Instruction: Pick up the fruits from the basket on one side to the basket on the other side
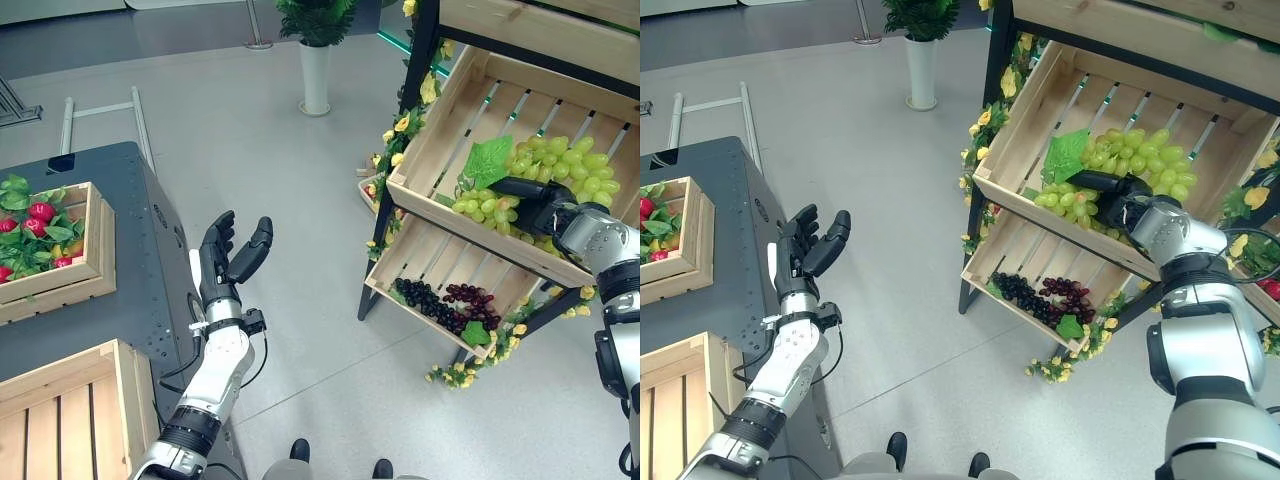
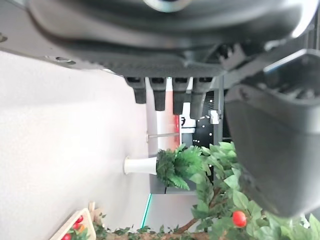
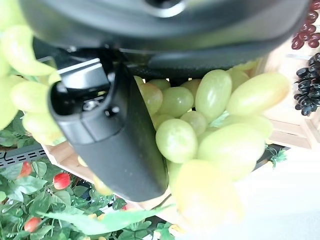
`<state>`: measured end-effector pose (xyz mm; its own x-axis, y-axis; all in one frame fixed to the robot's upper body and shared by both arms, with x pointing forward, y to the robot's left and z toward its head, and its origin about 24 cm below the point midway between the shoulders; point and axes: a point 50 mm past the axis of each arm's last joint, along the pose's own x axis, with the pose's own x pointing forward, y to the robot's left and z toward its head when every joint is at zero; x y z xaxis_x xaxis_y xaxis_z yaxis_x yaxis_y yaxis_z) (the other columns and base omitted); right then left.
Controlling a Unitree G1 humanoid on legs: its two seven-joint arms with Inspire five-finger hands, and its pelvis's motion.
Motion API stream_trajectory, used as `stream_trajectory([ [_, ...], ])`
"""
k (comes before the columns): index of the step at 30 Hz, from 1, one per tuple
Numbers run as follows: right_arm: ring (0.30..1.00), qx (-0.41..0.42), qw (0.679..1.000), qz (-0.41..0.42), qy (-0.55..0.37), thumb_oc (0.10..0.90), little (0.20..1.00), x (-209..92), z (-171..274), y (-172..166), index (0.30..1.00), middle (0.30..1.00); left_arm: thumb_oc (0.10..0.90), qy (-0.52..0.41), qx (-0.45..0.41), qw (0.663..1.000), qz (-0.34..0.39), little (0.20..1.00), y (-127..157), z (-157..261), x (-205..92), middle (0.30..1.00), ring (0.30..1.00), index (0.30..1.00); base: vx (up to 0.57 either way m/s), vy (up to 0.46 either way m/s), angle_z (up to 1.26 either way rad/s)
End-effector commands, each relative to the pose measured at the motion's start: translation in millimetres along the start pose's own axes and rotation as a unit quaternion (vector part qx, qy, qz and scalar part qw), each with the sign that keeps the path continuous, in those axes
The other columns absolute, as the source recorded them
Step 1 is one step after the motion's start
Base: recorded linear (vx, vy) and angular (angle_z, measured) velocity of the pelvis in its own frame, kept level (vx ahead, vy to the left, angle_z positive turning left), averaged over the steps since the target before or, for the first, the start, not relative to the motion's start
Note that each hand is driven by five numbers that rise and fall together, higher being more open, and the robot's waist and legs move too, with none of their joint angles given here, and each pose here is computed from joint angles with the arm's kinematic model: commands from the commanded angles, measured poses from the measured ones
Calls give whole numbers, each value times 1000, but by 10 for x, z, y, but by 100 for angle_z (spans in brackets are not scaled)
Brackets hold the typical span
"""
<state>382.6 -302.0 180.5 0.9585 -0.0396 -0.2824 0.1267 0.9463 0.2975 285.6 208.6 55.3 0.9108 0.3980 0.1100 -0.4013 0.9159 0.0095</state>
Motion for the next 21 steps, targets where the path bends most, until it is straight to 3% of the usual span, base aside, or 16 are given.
stream_trajectory([
  [1, 300, -12, 996, 45, -73, 400, 300, -83, 553, 253, 300, 300, 800, -97, -8, 994, -47, 900, -195, 372, 132, 900, 900, 900, 0, 0, 0],
  [2, 300, -4, 996, 50, -76, 400, 300, -86, 579, 288, 300, 300, 800, -96, -8, 994, -47, 900, -201, 369, 128, 900, 900, 900, 0, 0, 0],
  [4, 535, 9, 995, 50, -80, 557, 535, -83, 599, 329, 535, 535, 800, -95, -8, 994, -48, 900, -203, 367, 123, 900, 900, 900, 0, 0, 0],
  [5, 900, 14, 995, 49, -83, 800, 900, -81, 608, 344, 900, 900, 800, -95, -7, 994, -48, 900, -210, 363, 120, 900, 900, 900, 0, 0, 0],
  [21, 900, 20, 993, -19, -112, 800, 900, -125, 838, 517, 900, 900, 800, -93, -4, 995, -45, 900, -239, 348, 81, 900, 900, 900, 0, 0, 0],
])
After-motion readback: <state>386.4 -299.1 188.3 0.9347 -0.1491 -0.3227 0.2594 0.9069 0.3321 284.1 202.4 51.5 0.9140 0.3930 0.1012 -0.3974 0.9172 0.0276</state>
